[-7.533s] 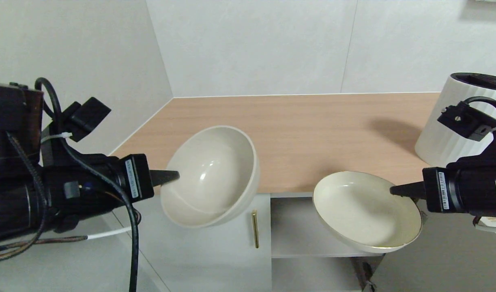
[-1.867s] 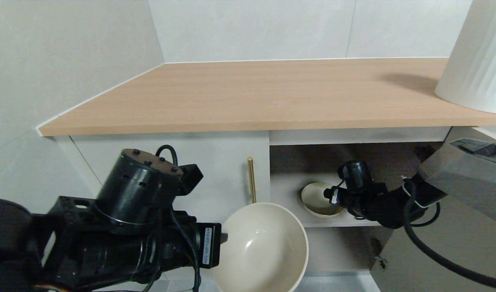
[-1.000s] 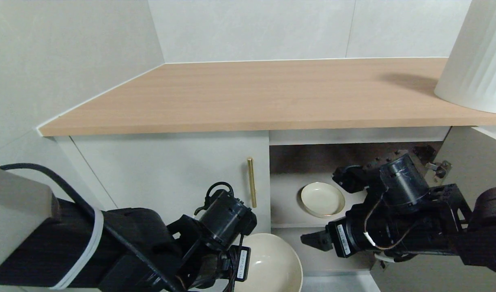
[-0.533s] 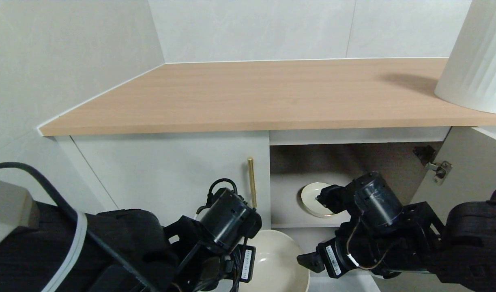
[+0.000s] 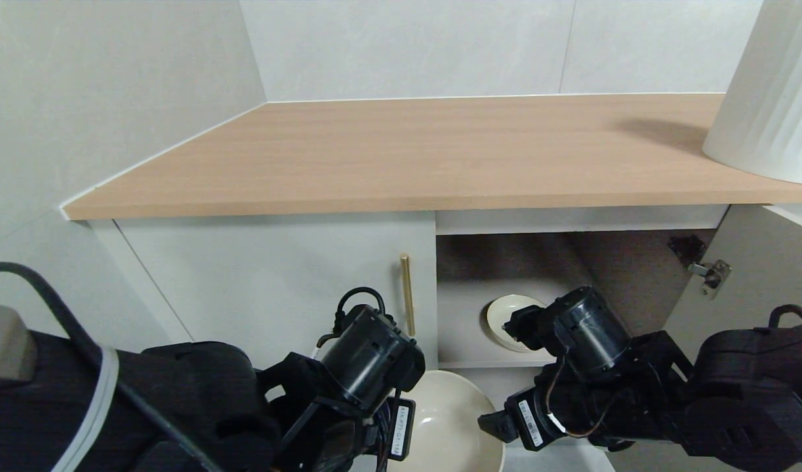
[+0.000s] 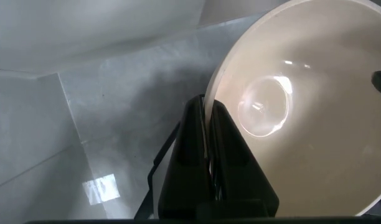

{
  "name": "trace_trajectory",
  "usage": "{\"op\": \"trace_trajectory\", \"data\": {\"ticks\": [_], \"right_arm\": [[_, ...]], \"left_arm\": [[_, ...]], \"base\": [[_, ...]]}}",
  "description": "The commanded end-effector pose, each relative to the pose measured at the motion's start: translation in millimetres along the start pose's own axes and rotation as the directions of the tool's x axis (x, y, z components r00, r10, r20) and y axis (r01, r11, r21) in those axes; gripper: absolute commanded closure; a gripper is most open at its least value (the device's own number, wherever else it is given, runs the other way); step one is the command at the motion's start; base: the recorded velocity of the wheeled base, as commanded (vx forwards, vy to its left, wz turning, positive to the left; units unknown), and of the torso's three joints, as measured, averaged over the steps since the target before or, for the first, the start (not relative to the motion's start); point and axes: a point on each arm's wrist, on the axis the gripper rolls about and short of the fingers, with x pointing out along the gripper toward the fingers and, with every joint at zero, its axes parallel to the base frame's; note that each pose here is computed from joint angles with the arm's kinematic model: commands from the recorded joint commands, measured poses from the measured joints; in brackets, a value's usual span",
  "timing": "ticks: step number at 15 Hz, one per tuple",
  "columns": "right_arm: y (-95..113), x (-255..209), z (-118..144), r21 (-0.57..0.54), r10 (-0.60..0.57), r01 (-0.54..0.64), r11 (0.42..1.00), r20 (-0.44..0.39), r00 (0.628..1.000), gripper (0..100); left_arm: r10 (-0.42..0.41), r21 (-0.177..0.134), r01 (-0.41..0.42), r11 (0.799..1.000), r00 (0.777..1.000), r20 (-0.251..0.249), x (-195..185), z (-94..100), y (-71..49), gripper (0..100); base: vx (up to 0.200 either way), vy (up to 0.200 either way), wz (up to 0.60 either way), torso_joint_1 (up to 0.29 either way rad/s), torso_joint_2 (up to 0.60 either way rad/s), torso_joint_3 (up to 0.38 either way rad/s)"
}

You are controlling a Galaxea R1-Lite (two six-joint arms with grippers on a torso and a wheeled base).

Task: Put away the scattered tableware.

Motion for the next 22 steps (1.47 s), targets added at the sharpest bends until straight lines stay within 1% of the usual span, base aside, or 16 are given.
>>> {"op": "trace_trajectory", "data": {"ticks": [1,17,18,22], "right_arm": [[0.3,1.7,-0.3,-0.001,0.000,0.000,1.000,-0.004,1.000,100],[0.2,2.6,-0.7,-0.001,-0.001,0.001,1.000,-0.007,1.000,100],[0.2,2.6,-0.7,-0.001,-0.001,0.001,1.000,-0.007,1.000,100],[0.2,3.6,-1.1,-0.001,-0.001,0.001,1.000,-0.010,1.000,100]], "left_arm": [[-0.003,0.002,0.003,1.000,1.000,0.004,-1.7,-0.1,-0.8,100],[0.018,-0.003,-0.018,1.000,1.000,0.022,-2.1,1.4,-0.8,100],[0.018,-0.003,-0.018,1.000,1.000,0.022,-2.1,1.4,-0.8,0],[0.018,-0.003,-0.018,1.000,1.000,0.022,-2.1,1.4,-0.8,0]], "base": [[0.000,0.000,0.00,0.000,0.00,0.000],[0.000,0.000,0.00,0.000,0.00,0.000],[0.000,0.000,0.00,0.000,0.00,0.000],[0.000,0.000,0.00,0.000,0.00,0.000]]}}
